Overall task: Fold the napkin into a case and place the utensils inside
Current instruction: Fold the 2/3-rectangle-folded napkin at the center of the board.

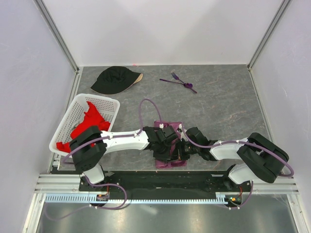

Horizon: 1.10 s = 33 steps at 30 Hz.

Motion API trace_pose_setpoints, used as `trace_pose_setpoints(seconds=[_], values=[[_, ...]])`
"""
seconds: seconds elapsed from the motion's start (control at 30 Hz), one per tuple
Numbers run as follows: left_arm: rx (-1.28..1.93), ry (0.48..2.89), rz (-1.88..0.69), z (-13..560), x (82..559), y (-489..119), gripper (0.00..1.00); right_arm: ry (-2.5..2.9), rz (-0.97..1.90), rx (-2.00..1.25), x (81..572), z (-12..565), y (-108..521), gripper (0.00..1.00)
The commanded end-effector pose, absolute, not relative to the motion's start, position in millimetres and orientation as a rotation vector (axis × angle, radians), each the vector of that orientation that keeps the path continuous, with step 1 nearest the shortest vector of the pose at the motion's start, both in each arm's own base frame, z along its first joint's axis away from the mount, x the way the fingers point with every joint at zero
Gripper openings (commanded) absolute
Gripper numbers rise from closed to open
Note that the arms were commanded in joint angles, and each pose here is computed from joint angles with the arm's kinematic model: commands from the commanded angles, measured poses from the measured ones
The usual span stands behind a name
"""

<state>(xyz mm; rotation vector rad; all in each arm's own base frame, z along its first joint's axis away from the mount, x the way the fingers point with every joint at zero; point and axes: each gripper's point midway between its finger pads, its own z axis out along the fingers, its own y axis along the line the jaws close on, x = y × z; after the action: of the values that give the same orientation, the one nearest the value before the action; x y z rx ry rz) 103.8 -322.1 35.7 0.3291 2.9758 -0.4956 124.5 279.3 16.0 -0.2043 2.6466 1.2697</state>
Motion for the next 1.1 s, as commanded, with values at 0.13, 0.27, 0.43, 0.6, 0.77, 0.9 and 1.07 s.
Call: trace_pose_setpoints(seconds=[0.13, 0.27, 0.43, 0.6, 0.77, 0.9, 1.07], values=[[0.324, 2.983, -0.491, 24.3, 104.5, -328.6, 0.02, 2.641, 1.213, -0.215, 126.6, 23.1, 275.4, 0.1], [0.319, 2.988, -0.483, 20.3, 103.2, -326.7, 0.03, 2.62, 1.217, -0.205, 128.9, 32.7, 275.4, 0.11], [0.315, 2.971, -0.515, 27.1, 103.5, -327.0, 0.13, 2.633, 1.163, -0.215, 128.4, 29.2, 268.8, 0.11], [0.321, 2.926, -0.601, 48.4, 104.0, -331.4, 0.37, 2.646, 1.141, -0.223, 129.7, 24.8, 268.4, 0.11], [0.294, 2.84, -0.706, 85.5, 111.3, -332.0, 0.4, 2.621, 1.097, -0.246, 136.9, 35.0, 265.5, 0.11], [0.269, 2.825, -0.692, 85.1, 120.8, -326.0, 0.28, 2.609, 1.06, -0.223, 145.9, 48.1, 256.7, 0.15], [0.285, 2.836, -0.634, 64.8, 133.6, -326.9, 0.12, 2.589, 0.939, -0.079, 180.6, 56.7, 225.9, 0.32]])
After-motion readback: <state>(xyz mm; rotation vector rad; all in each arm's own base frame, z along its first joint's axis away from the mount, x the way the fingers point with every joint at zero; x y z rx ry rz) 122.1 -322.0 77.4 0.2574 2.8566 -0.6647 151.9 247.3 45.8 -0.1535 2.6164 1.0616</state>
